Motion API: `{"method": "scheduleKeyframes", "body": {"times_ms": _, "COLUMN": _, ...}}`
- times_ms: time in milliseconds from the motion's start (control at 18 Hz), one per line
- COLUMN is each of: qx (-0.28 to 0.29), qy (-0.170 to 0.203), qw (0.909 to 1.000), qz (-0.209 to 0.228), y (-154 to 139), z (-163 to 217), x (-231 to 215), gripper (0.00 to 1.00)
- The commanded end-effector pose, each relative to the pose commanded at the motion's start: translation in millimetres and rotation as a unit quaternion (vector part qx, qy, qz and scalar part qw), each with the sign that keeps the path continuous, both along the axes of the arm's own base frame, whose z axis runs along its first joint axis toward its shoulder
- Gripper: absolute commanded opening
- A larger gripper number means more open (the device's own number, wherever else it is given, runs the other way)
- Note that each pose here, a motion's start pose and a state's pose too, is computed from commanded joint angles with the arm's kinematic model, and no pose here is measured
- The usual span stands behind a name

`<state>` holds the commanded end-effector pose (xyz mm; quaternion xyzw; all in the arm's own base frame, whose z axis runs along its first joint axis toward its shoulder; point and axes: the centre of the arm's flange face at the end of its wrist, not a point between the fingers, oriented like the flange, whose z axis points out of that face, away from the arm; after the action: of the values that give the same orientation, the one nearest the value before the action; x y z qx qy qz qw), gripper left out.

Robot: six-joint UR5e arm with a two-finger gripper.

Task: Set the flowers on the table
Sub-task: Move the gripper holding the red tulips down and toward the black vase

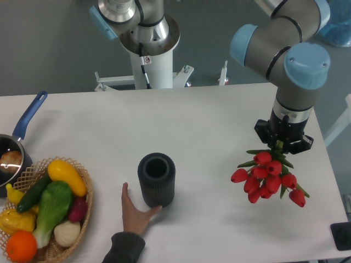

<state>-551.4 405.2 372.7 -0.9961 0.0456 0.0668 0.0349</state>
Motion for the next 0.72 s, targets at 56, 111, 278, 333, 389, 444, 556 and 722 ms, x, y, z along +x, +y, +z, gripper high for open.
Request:
{"method": "scheduleKeyframes", "body": {"times_ms": 56, "qx": 0.000, "qy": 0.001, "qw": 1.0000, "qz": 0.001, "y": 0.3, "z": -1.5, "x": -1.0, "gripper": 0.00}}
{"method": "scheduleKeyframes", "body": {"times_ms": 111, "qx": -0.002, "qy": 0.000, "qw": 1.0000, "qz": -0.002, "y": 3.1, "z": -5.0, "x": 0.0, "gripper": 0.00}}
{"method": "scheduleKeyframes", "body": {"times_ms": 278, "qx": -0.004, "qy": -0.004, "qw": 1.0000, "qz": -0.004, "y": 8.1, "z": -13.5, "x": -1.0, "gripper": 0.00}}
{"method": "scheduleKeyframes", "body": {"times_ms": 333, "qx": -0.006, "qy": -0.008, "qw": 0.9999, "qz": -0.005, "y": 9.5, "z": -19.4, "x": -1.5, "gripper": 0.00}}
{"method": "scheduleKeyframes", "body": {"times_ms": 389, "qx": -0.009, "qy": -0.011, "qw": 0.9999, "qz": -0.006, "y": 11.5, "z": -25.2, "x": -1.5, "gripper": 0.00}}
{"method": "scheduleKeyframes", "body": {"times_ms": 444, "qx": -0.013, "qy": -0.013, "qw": 0.9998, "qz": -0.010, "y": 14.3, "z": -30.8, "x": 0.8, "gripper": 0.00}}
{"method": "scheduleKeyframes", "body": {"times_ms": 556, "qx": -0.022, "qy": -0.005, "qw": 0.9996, "qz": -0.014, "y": 18.3, "z": -45.6, "x": 8.2, "gripper": 0.00}}
{"method": "scheduleKeyframes", "body": {"times_ms": 722, "qx": -0.033, "qy": 0.004, "qw": 0.9991, "qz": -0.024, "y": 23.3, "z": -78.8, "x": 28.3, "gripper": 0.00}}
